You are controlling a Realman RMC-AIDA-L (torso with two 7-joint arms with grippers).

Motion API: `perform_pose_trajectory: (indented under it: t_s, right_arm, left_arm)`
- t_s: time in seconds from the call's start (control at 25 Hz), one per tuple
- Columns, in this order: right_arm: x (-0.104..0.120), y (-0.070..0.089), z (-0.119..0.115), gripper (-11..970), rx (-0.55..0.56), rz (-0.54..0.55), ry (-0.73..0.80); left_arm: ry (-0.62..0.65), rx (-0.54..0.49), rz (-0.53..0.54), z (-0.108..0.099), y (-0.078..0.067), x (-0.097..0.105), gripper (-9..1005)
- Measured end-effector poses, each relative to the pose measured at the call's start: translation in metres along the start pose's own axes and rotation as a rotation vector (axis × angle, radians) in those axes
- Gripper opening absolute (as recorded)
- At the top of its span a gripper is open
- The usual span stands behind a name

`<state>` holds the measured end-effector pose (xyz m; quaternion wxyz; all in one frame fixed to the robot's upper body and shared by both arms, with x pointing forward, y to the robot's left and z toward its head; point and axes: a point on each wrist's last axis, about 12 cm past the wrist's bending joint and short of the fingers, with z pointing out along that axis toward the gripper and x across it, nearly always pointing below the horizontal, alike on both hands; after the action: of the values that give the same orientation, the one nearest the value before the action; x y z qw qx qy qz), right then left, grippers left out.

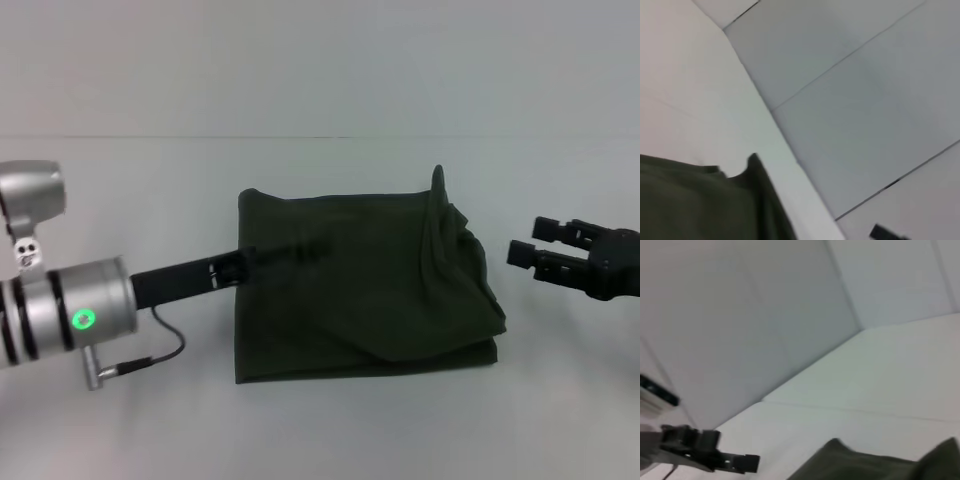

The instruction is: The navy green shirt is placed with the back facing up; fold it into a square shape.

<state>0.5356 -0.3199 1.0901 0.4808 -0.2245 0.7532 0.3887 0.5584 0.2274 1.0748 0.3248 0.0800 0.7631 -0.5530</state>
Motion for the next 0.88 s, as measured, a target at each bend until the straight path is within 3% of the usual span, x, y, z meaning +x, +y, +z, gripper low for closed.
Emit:
perform_pose_trajectory:
  t_s: [0.2, 0.28, 0.4, 0.6, 0.88]
  right_arm:
    - [-0.017, -0.002, 0.023, 796, -0.007, 0.141, 0.142]
    - [-0.022, -0.004, 0.032, 796, 0.006, 0.196, 0.204]
    - [-0.028, -0.007, 0.046, 796, 0.053, 0.287, 0.292]
    - [-0.033, -0.007, 0.059, 796, 0.081, 0.344, 0.329]
    - [-0.034, -0.009, 0.078, 795, 0.13, 0.374, 0.394]
  left_arm:
    - [0.049, -0.03, 0.099, -0.022, 0.007, 0.007, 947]
    - [0.056, -0.015, 0.23, -0.037, 0.007, 0.012, 946]
    - [0.047, -0.011, 0.312, -0.045, 0.006, 0.014, 945]
    - [0.044, -0.019, 0.347, -0.048, 0.005, 0.014, 946]
    - [0.095, 0.023, 0.552, -0.05, 0.003, 0.023, 942]
